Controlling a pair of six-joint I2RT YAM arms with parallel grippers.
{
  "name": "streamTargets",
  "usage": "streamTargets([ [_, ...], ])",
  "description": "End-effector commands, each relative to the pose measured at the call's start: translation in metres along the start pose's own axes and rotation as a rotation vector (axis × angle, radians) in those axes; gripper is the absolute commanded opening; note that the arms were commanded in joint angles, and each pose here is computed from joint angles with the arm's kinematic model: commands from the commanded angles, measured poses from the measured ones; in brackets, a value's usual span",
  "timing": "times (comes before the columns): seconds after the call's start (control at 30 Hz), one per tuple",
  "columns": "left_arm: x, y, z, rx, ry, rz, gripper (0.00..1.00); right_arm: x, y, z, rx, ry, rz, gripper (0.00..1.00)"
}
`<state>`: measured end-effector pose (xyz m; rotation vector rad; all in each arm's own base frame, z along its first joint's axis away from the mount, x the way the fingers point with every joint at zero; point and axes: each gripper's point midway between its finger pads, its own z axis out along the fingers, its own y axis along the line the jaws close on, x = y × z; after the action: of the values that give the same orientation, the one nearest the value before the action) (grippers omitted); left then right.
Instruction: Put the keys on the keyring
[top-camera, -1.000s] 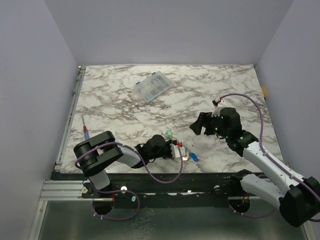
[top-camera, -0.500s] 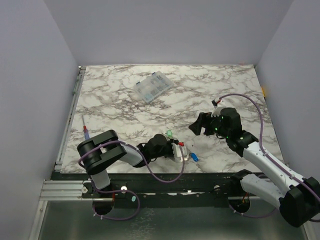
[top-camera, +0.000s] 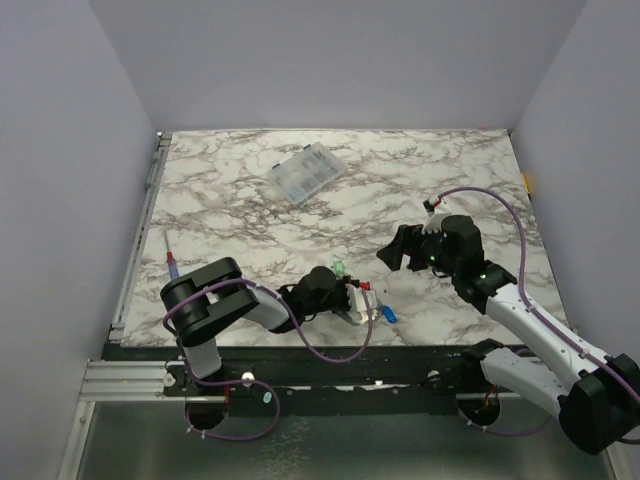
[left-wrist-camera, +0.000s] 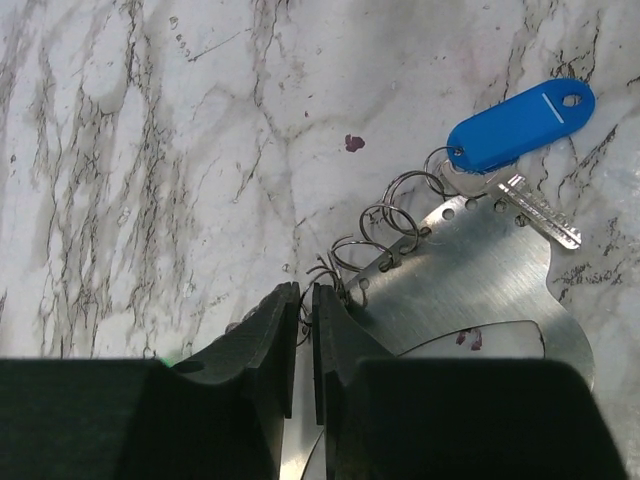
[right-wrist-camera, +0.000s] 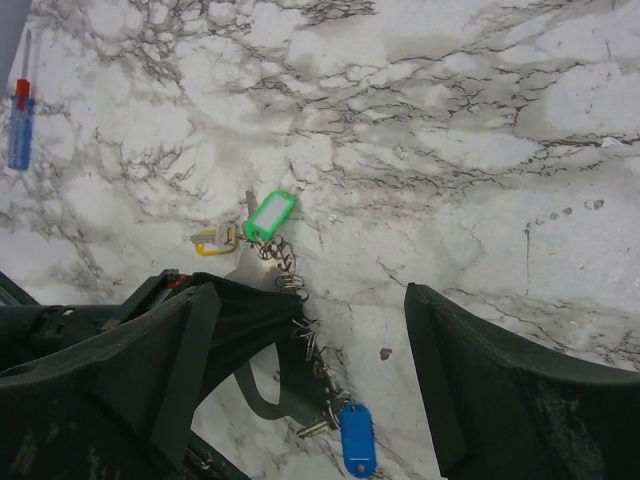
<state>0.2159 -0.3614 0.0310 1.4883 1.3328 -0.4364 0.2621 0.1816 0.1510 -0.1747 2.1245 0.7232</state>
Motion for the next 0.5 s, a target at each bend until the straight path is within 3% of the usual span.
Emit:
streamTargets([
  [0.0, 0.002, 0.005, 0.002, -0.018, 0.006, -0.026, 0.13, -0.001, 0.003, -0.002, -0.026, -0.011, 0.000, 0.86],
  [0.13, 0.001, 0.005, 0.002, -0.020, 0.003, -0.044, 0.00, -0.001, 0.004, -0.002, -0.030, -0.009, -0.003, 0.85],
  [0.47, -0.039, 0.020, -0.012, -0.026, -0.071, -0.060, 0.00, -0.016, 0.027, -0.012, -0.143, -0.078, -0.034, 0.85],
])
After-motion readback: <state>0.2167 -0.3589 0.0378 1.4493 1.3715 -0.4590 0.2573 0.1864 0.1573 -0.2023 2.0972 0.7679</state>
